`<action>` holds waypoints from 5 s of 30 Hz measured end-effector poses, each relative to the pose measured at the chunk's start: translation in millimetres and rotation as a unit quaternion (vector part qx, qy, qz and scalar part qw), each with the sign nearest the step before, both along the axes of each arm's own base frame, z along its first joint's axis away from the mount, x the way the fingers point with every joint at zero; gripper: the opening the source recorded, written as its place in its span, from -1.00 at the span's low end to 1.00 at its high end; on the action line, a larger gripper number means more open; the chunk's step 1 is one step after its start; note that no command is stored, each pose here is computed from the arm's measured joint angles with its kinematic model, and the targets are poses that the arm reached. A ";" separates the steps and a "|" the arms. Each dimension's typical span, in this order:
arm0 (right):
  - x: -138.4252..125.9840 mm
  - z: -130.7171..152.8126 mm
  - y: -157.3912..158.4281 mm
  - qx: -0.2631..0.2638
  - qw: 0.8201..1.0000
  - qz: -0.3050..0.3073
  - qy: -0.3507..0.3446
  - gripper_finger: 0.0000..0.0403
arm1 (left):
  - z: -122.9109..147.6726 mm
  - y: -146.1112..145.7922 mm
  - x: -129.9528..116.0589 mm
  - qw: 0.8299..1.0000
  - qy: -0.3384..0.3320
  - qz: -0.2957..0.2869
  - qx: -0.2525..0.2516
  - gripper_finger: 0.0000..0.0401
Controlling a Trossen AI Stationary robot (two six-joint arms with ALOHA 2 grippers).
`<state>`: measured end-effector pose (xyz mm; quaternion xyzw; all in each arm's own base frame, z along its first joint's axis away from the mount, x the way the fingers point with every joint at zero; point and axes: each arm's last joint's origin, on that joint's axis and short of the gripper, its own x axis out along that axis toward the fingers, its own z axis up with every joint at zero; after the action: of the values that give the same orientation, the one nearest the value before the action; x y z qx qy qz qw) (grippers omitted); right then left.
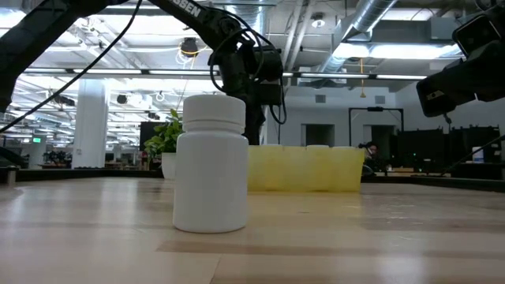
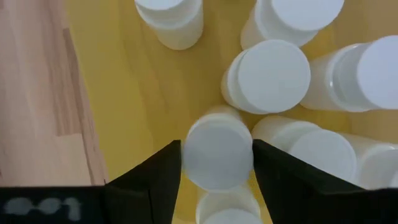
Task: Pick and place pill bottles into a basket
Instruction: Put the white medicine bottle into the yellow bin
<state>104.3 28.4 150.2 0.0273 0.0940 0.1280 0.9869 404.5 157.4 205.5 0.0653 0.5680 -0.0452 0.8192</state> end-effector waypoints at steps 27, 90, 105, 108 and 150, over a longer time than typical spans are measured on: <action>0.0 0.0 0.0 0.000 1.000 0.000 0.000 -0.99 | 28.1 0.5 3.2 1.000 0.003 -0.005 0.021 0.04; 0.0 -0.1 0.0 0.000 1.000 0.000 0.000 -0.99 | 29.6 -327.9 -24.3 0.984 -0.039 -0.172 -0.032 0.36; 0.0 0.0 0.0 0.000 1.000 0.000 0.000 -0.99 | 16.4 -350.1 -19.0 0.981 -0.019 -0.189 -0.029 0.36; 0.0 0.0 0.0 0.000 1.000 0.000 0.000 -0.99 | 16.5 -351.1 -19.5 0.982 -0.021 -0.186 -0.023 0.36; 0.0 0.0 0.0 0.000 1.000 0.000 0.000 -0.99 | -24.6 -356.8 -11.9 0.985 0.027 -0.167 -0.020 0.12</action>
<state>104.4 28.4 150.1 0.0273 0.0941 0.1279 0.9869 392.6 -199.5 180.9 0.1414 0.5702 -0.1944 0.7855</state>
